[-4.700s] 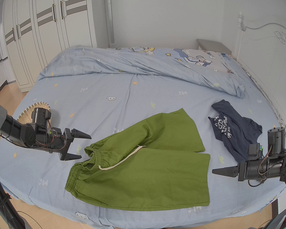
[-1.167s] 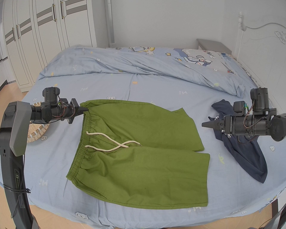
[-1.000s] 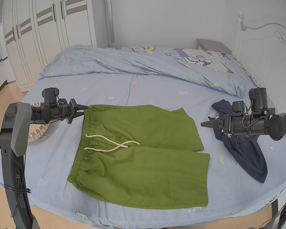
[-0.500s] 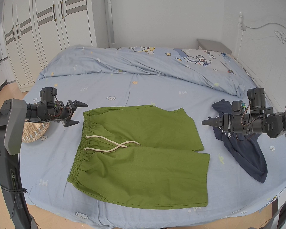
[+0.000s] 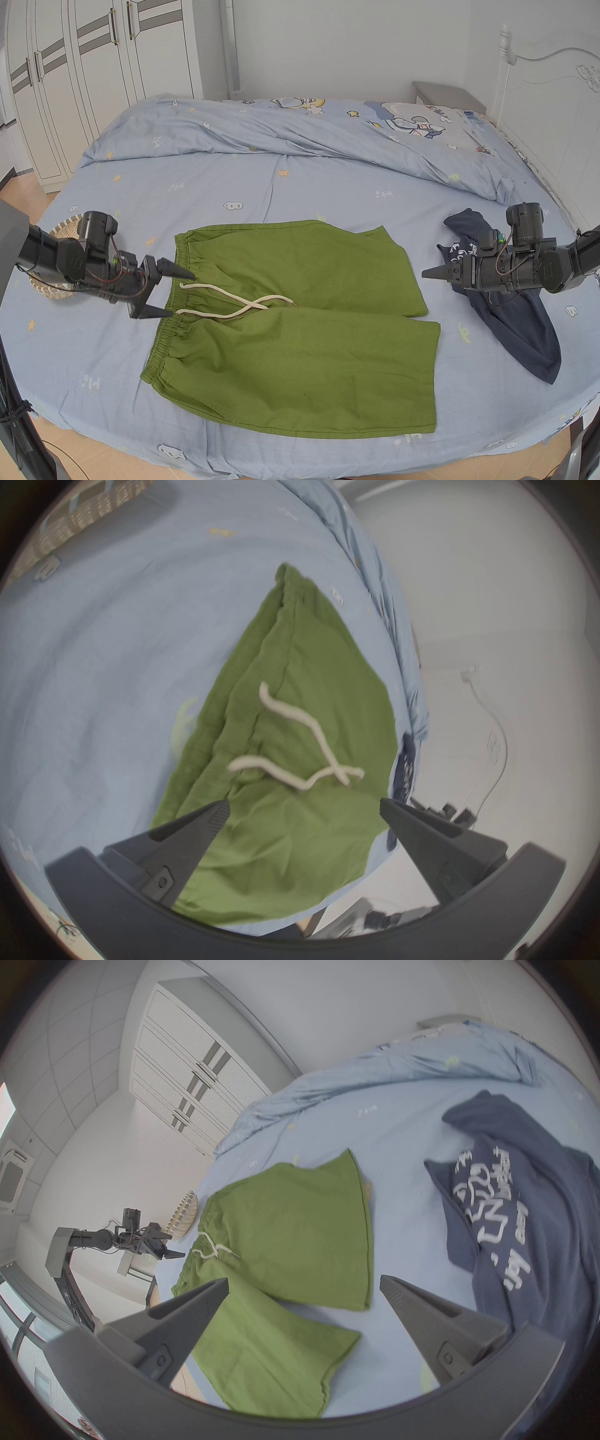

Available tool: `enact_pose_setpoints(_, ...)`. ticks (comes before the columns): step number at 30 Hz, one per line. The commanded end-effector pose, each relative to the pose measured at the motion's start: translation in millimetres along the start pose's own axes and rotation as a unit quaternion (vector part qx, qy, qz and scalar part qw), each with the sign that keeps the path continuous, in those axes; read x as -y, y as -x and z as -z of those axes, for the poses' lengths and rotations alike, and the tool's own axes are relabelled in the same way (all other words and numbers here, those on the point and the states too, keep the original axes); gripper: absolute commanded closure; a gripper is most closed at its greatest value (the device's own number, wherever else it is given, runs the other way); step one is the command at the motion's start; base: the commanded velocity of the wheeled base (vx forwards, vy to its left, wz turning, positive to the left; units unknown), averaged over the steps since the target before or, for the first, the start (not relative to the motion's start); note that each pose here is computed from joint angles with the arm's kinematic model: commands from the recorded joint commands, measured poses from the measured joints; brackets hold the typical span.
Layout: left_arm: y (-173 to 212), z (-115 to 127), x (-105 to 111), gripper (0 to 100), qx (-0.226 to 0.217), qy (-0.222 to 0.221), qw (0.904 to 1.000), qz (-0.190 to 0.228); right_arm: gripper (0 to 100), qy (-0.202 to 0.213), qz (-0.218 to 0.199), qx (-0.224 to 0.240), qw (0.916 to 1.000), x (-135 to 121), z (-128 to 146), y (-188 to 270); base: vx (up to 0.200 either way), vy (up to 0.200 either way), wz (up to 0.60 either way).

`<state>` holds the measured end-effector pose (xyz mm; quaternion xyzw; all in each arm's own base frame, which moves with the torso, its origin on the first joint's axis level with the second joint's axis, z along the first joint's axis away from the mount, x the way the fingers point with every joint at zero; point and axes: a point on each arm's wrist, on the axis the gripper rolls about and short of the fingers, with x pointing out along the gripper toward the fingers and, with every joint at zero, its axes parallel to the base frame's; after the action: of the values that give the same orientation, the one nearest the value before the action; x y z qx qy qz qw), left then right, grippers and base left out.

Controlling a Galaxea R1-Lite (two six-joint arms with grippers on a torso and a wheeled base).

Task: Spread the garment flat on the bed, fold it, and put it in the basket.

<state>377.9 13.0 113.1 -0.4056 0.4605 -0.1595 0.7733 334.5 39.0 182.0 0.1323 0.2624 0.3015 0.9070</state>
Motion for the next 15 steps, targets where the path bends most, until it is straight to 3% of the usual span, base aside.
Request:
enact_pose_setpoints(1,20,39,-22,0,-0.032,-0.033,0.9987,-0.02,0,-0.023,0.008,-0.051,0.9984,12,37,-3,0.0,0.0,0.0)
enact_pose_setpoints(9,29,66,-45,0,-0.057,-0.015,0.9975,-0.04,0,-0.049,0.024,-0.069,0.9962,23,53,4,0.0,0.0,0.0)
enact_pose_setpoints(15,28,71,-49,0,-0.065,-0.006,0.9969,-0.044,0,-0.055,0.021,-0.084,0.9947,21,62,2,0.0,0.0,0.0)
